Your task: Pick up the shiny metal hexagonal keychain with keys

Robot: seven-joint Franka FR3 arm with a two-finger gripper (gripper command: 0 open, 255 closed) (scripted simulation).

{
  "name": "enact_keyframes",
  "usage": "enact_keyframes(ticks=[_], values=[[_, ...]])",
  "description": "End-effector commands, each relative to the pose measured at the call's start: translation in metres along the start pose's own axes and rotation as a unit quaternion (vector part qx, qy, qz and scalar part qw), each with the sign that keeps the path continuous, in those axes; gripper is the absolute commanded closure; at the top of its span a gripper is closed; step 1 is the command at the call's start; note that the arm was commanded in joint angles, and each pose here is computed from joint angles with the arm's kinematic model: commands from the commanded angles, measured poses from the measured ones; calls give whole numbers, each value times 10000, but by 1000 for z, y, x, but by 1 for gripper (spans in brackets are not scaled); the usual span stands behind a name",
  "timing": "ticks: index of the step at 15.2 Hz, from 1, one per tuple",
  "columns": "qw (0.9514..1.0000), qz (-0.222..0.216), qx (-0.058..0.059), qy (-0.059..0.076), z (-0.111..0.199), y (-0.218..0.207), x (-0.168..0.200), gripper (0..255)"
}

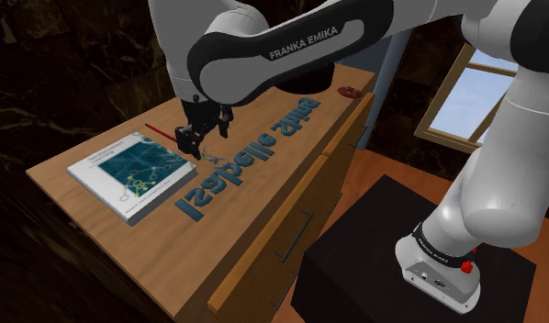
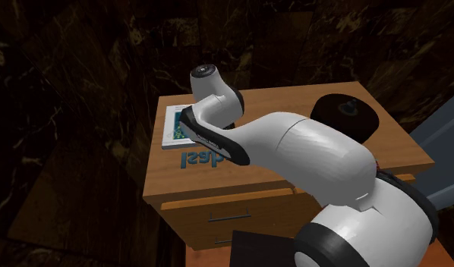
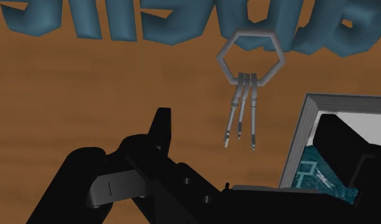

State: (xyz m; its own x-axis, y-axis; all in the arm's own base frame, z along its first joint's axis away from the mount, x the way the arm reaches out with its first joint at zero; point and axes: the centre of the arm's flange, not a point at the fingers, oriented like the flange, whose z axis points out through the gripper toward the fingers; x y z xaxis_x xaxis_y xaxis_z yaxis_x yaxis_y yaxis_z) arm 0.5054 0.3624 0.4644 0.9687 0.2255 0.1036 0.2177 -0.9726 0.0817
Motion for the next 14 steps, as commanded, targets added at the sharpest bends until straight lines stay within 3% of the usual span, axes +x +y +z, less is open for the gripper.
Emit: enact_keyframes(ticks=[1,9,10,14], values=[[10000,-28,-19,-2,9,-6,4,0],[10000,-28,-19,-2,43,-9,1,0],[10000,-29,-19,-1,44,-9,2,255],[10000,-30,-21,0,50,-6,-1,255]])
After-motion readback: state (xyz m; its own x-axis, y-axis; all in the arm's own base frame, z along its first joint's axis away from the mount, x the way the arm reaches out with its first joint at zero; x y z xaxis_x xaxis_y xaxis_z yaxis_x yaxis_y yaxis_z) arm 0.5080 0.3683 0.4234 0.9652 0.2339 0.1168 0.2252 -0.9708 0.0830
